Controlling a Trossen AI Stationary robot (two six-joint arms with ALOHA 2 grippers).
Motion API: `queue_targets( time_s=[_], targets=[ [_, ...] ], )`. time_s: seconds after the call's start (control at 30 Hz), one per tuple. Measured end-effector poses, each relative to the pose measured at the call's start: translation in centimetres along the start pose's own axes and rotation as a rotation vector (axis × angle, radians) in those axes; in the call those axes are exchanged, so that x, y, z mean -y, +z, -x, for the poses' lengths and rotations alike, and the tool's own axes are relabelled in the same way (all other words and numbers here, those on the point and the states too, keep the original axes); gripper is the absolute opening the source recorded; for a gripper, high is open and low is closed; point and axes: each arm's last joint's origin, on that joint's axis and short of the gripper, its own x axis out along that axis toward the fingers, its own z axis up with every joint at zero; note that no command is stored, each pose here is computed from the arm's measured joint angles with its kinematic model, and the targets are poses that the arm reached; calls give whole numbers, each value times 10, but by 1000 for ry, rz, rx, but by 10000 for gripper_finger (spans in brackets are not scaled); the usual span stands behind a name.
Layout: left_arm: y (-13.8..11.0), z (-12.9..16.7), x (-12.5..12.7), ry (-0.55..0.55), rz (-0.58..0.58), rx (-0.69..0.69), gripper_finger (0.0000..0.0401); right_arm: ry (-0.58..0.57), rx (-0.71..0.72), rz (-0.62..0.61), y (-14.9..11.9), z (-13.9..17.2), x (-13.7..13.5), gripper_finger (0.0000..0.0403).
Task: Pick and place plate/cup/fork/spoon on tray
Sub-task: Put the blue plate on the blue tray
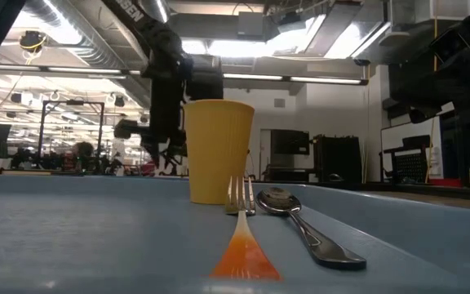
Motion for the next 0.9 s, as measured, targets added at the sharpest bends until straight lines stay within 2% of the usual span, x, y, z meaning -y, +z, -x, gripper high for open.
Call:
queue_targets(
  time_s=[0.2, 0.4, 0.5, 0.73, 0.9],
  targets=[
    [-4, -23, 4, 21, 14, -75, 60, 0, 0, 0, 0, 0, 0, 110],
    [-9, -39, 14, -24, 38, -90, 60, 0, 0, 0, 0, 0, 0, 110],
    [-9, -41, 25, -124, 28, -81, 60, 0, 0, 0, 0, 0, 0, 110],
    [-13, -30, 54, -448, -57, -107, 60, 0, 0, 0, 0, 0, 0, 110],
    [-18, -22, 63, -558, -107, -127, 60, 0, 0, 0, 0, 0, 0, 110]
  ],
)
